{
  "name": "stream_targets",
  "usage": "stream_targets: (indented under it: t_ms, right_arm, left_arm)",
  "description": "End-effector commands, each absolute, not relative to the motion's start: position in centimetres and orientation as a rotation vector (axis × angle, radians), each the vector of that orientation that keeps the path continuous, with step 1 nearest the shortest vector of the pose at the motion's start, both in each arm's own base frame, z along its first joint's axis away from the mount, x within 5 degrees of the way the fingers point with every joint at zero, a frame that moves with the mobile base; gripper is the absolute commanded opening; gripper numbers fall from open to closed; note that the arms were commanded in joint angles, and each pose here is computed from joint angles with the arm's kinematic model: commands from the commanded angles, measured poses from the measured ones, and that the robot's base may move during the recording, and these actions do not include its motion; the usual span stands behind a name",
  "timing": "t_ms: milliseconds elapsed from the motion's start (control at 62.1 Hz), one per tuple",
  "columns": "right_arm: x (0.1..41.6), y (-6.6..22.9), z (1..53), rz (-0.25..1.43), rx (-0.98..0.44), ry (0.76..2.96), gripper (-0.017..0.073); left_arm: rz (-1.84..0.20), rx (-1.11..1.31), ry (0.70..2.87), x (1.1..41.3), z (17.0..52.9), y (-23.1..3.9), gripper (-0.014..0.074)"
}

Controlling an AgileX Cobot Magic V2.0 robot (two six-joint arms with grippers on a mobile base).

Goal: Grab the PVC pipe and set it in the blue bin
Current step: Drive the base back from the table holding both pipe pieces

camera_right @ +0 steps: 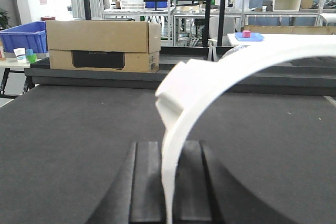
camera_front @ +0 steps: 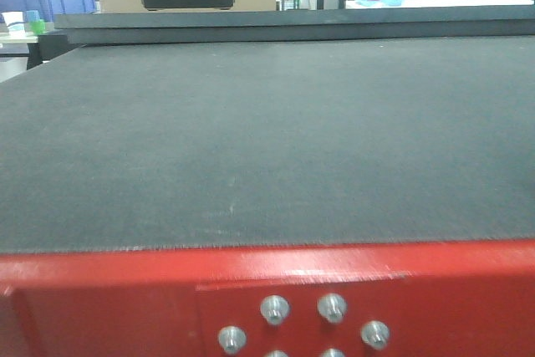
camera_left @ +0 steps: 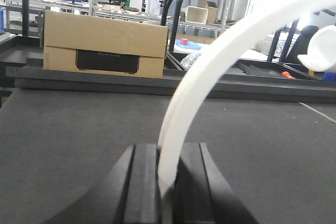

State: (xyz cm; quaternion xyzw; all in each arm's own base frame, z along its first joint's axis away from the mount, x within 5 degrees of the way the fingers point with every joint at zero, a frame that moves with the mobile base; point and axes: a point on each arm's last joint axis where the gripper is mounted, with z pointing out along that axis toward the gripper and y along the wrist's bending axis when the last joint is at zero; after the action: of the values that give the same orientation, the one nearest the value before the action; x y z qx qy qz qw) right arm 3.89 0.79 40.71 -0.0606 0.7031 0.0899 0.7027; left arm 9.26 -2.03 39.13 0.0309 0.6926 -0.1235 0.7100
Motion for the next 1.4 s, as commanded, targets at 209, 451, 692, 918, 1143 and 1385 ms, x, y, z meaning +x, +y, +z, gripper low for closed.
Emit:
stream_targets:
  t_ms: [209, 451, 692, 918, 1143, 1385]
  right_arm:
    - [3.68, 0.73, 40.93, 0.195, -0.137, 1.531, -0.0168]
    - [3.68, 0.73, 40.93, 0.195, -0.137, 1.531, -0.0168]
    - [3.68, 0.73, 40.93, 0.195, -0.137, 1.531, -0.0168]
    - [3.68, 0.73, 40.93, 0.195, -0.137, 1.531, -0.0168]
    - [3.68, 0.73, 40.93, 0.195, -0.137, 1.531, -0.0168]
    - [3.68, 0.73, 40.93, 0.195, -0.137, 1.531, -0.0168]
  left_arm:
    - [-0.276, 0.068, 1.51, 9.09, 39.41, -2.0, -0.0111]
    - [-0.276, 0.068, 1.507, 9.04, 39.44, -1.99, -0.0111]
    - [-0.276, 0.068, 1.507, 9.04, 39.44, -1.99, -0.0111]
    - [-0.276, 0.068, 1.507, 9.04, 39.44, -1.99, -0.0111]
    - [-0.276, 0.068, 1.507, 9.04, 39.44, -1.99, -0.0111]
    - [-0.274, 0.069, 1.508, 9.07, 39.43, -1.99, -0.0111]
